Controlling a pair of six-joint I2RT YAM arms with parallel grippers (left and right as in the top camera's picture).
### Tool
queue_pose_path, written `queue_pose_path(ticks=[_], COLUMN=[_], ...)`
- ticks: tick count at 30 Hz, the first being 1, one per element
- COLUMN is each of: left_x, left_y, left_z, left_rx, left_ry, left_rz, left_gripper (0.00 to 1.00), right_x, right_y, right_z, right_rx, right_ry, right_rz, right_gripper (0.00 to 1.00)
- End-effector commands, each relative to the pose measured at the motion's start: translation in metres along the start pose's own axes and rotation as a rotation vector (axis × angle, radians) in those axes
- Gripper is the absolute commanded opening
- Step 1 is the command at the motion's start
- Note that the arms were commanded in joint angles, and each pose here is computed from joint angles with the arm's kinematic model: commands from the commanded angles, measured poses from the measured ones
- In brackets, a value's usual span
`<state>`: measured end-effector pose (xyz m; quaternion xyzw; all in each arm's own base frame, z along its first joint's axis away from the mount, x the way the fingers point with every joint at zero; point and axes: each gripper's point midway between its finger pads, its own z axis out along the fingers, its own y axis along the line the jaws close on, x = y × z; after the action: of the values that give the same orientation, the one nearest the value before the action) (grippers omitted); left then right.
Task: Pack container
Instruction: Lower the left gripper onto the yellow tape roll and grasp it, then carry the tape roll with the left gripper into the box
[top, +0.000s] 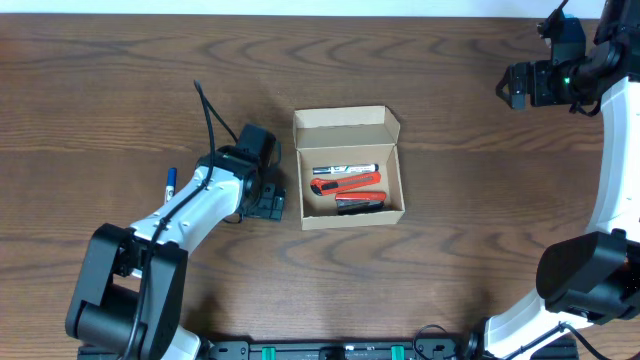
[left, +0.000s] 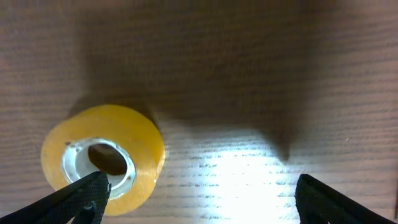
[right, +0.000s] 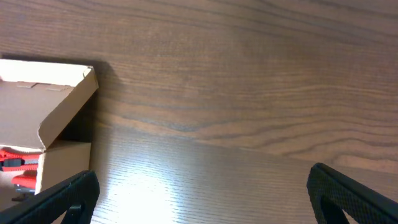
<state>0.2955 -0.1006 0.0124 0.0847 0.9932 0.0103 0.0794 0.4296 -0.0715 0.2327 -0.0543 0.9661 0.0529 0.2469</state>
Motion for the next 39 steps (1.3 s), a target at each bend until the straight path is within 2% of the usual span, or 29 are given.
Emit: queue_pose_path(ticks=[1, 14, 24, 27, 28, 30, 31, 33, 39], left_x=[-0.016, -0.008, 0.014, 0.018, 0.018, 0.018, 0.018, 0.02, 0.025], left_y=[0.004, 0.004, 0.002, -0.001, -0.002, -0.005, -0.008, -0.015, -0.023], left_z=[-0.005, 0.0, 0.03, 0.034, 0.034, 0.033, 0.032, 0.031, 0.024], left_rx=[-0.023, -0.023, -0.017, -0.003, 0.007, 0.025, 0.042, 0.081, 0.128], left_ry=[-0.038, -0.016, 0.096, 0.116, 0.118, 0.117, 0.119, 0.131, 0.16], left_rz=[0.014, 0.01, 0.006, 0.002, 0.001, 0.0, -0.001, -0.003, -0.04], left_gripper=[0.95, 0.95, 0.95, 1.0, 0.91, 0.62, 0.32, 0.06, 0.06], right_x=[0.001, 0.002, 0.002, 0.002, 0.002, 0.002, 0.002, 0.002, 0.002], right_y=[0.003, 0.003, 0.003, 0.003, 0.003, 0.003, 0.003, 0.003, 0.003], right_z=[-0.007, -0.007, -0.007, -0.007, -0.007, -0.007, -0.007, -0.007, -0.007], right_rx=[0.005, 0.004, 0.003, 0.003, 0.003, 0.004, 0.004, 0.004, 0.004], right_ry=[-0.008, -0.005, -0.004, -0.004, -0.004, -0.004, -0.004, -0.004, -0.004], right_rz=[-0.009, -0.009, -0.008, -0.008, -0.008, -0.008, -0.009, -0.016, -0.016], right_gripper=[0.99, 0.99, 0.99, 0.99, 0.99, 0.99, 0.99, 0.99, 0.99])
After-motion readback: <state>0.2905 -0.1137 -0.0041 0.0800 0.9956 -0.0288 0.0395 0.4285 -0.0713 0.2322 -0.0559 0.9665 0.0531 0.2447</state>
